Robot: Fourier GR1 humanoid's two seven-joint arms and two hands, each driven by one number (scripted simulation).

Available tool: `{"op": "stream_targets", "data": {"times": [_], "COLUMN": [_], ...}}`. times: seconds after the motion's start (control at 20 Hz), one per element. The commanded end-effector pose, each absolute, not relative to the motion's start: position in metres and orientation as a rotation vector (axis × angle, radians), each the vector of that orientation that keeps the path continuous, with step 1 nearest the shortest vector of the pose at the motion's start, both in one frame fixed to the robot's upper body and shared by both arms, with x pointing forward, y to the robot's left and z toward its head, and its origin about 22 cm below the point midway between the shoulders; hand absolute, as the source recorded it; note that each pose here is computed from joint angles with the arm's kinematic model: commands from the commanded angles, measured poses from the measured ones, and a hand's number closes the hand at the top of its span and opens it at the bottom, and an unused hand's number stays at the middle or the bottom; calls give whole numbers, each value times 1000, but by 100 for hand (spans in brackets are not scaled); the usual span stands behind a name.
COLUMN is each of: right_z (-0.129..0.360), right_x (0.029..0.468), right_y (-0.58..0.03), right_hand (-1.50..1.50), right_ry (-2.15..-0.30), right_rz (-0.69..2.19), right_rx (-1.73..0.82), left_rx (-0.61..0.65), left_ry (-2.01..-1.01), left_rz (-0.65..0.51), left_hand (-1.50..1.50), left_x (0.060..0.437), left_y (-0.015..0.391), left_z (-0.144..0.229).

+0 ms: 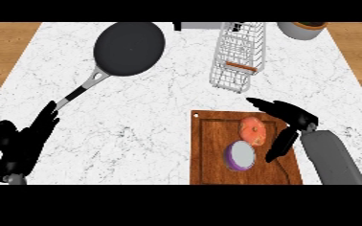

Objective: Pick the squash from the cutting board and place it in the tiered basket

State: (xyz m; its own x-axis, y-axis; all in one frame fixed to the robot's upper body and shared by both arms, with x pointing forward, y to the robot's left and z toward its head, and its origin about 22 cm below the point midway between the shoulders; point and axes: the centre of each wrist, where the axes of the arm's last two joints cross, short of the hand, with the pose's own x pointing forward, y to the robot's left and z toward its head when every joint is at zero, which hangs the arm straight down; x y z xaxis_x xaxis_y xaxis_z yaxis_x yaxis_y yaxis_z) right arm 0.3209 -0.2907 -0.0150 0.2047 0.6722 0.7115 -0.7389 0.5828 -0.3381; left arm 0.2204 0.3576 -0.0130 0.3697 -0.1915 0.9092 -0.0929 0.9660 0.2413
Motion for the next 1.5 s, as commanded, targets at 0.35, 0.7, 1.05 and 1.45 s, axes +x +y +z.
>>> {"op": "stream_targets", "data": {"times": [0.35,0.7,1.05,1.45], "right_z": [-30,-7,54,122], "right_x": [310,311,332,333], "right_y": [-270,-288,-145,-69], "right_hand": [150,150,150,150], "right_ry": [-1143,-1181,-1263,-1322], "right_rz": [903,807,872,739], "right_rx": [126,13,-482,-996], "left_rx": [272,287,269,256], "left_ry": [-1201,-1186,-1184,-1177], "left_rz": [-60,-54,-104,-134], "left_hand": [0,0,0,0], "left_x": [221,232,227,233], "left_y": [366,336,352,349], "left_z": [-15,-39,-18,-15]}}
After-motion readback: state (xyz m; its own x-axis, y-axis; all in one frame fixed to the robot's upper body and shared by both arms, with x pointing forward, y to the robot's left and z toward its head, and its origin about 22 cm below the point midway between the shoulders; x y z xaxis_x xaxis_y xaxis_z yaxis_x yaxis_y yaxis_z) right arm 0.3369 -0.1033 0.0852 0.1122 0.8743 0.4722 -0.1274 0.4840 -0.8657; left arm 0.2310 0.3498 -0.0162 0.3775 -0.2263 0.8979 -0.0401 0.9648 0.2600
